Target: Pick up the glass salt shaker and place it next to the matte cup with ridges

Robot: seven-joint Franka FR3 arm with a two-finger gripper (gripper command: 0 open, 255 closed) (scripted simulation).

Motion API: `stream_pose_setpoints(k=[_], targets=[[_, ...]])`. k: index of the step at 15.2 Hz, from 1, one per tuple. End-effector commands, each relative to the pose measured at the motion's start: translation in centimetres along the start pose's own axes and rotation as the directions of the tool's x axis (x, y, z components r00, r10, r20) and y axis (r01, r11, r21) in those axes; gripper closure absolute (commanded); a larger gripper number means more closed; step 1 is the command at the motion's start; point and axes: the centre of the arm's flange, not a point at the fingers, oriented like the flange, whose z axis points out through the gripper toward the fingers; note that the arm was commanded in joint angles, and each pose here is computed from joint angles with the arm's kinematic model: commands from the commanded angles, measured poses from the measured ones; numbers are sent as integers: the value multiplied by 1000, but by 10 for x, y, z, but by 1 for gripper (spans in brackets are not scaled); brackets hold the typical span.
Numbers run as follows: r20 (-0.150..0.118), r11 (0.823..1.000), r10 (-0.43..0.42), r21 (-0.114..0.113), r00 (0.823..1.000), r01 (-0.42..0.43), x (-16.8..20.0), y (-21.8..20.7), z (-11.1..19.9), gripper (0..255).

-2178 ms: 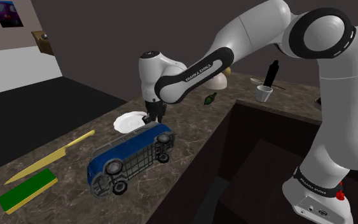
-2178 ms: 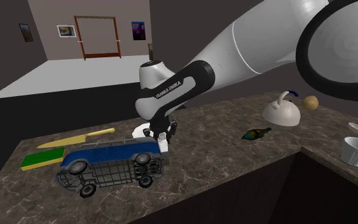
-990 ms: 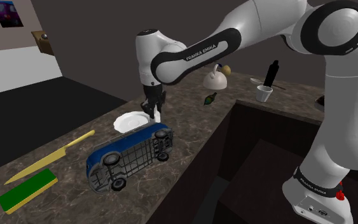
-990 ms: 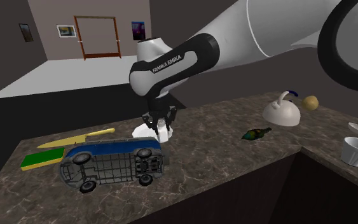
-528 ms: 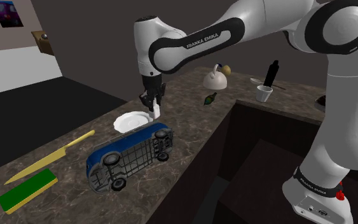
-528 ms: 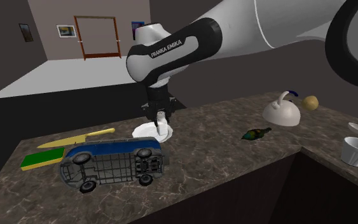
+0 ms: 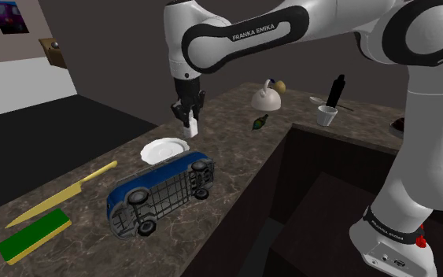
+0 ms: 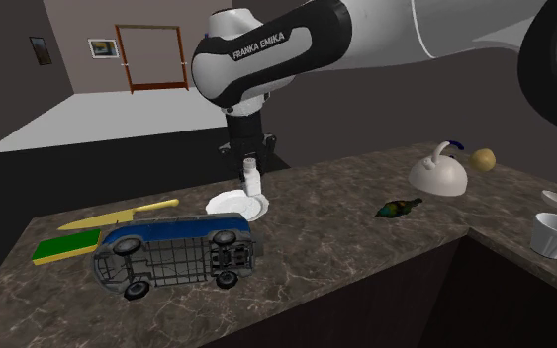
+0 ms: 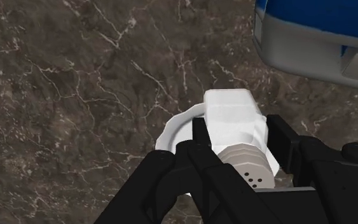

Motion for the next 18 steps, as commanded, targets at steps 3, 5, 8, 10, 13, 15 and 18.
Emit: stream_pose_setpoints(k=[3,5,8,10,13,15,18], targets=[[0,1000,0,0,1000,0,-3,14,-11,255],[0,1000,0,0,1000,0,-9,39,-9,255],[0,1000,0,0,1000,0,-18,78,-6,255],[0,1000,0,0,1000,0,-25,103,-3,255],[0,1000,0,0,1000,0,-34,142,0,255],[0,1000,0,0,1000,0,-40,167,2,255],[0,1000,0,0,1000,0,-50,206,5,255]])
